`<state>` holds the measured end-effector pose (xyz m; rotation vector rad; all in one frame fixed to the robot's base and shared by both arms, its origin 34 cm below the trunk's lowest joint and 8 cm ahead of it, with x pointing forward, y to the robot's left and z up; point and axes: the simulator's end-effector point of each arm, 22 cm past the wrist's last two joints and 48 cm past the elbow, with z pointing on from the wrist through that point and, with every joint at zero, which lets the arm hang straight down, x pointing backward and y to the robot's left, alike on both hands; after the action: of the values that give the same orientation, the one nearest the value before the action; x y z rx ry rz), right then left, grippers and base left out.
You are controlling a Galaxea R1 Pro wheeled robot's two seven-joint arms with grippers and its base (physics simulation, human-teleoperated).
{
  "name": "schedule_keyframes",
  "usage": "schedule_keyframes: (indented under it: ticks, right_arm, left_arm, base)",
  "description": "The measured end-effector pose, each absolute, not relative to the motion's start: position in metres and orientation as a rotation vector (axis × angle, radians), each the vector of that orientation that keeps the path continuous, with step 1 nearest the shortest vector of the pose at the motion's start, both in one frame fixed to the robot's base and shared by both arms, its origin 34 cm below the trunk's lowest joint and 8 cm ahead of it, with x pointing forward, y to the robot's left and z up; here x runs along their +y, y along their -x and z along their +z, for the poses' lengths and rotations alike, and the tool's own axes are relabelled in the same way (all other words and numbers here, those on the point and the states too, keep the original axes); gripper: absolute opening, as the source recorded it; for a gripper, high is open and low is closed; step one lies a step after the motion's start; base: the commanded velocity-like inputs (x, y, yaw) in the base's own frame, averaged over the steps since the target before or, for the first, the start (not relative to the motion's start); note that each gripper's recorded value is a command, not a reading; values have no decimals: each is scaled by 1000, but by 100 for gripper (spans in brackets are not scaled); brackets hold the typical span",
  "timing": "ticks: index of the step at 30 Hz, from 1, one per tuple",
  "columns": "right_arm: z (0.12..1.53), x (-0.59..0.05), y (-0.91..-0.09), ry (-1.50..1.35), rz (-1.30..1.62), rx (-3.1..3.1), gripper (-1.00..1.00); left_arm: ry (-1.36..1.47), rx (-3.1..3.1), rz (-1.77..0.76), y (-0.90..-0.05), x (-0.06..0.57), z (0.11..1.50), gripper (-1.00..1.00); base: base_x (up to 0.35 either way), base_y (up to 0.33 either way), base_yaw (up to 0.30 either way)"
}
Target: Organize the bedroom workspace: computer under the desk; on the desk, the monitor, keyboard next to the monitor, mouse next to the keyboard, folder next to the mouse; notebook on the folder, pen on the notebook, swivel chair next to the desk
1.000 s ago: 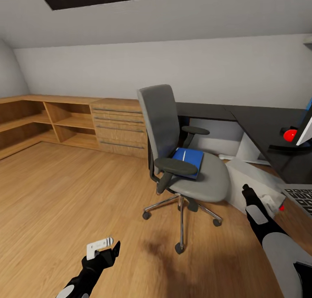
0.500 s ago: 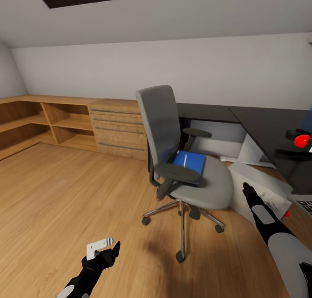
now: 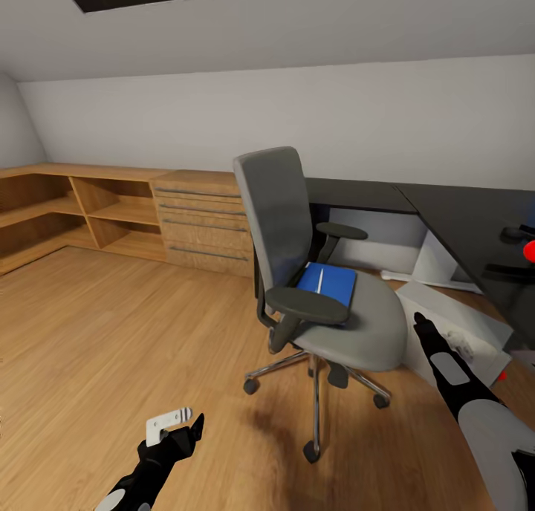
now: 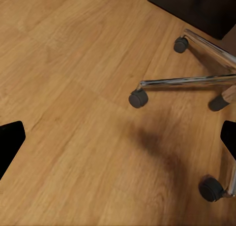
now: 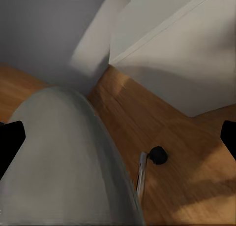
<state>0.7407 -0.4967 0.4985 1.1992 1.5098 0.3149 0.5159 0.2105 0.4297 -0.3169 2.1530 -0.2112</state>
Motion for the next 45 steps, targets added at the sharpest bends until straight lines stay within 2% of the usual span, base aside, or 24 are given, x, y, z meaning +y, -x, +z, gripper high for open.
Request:
schedule_keyframes:
  ticks: [28,32,45]
  right_arm:
    - [494,-484,-743,-1201,330,1522,100]
    - [494,-484,-743,-1197,332,1522,100]
    - [496,-490,-742,-1198,320,1515,100]
  left_arm:
    - [321,2148,-209,-517,213,431,100]
    - [320,2149,-208,-517,212,431,100]
    - [324,2149,-206,-516,214,431,100]
  base:
    - [0,0,200]
    - [0,0,51]
    - [0,0,-133]
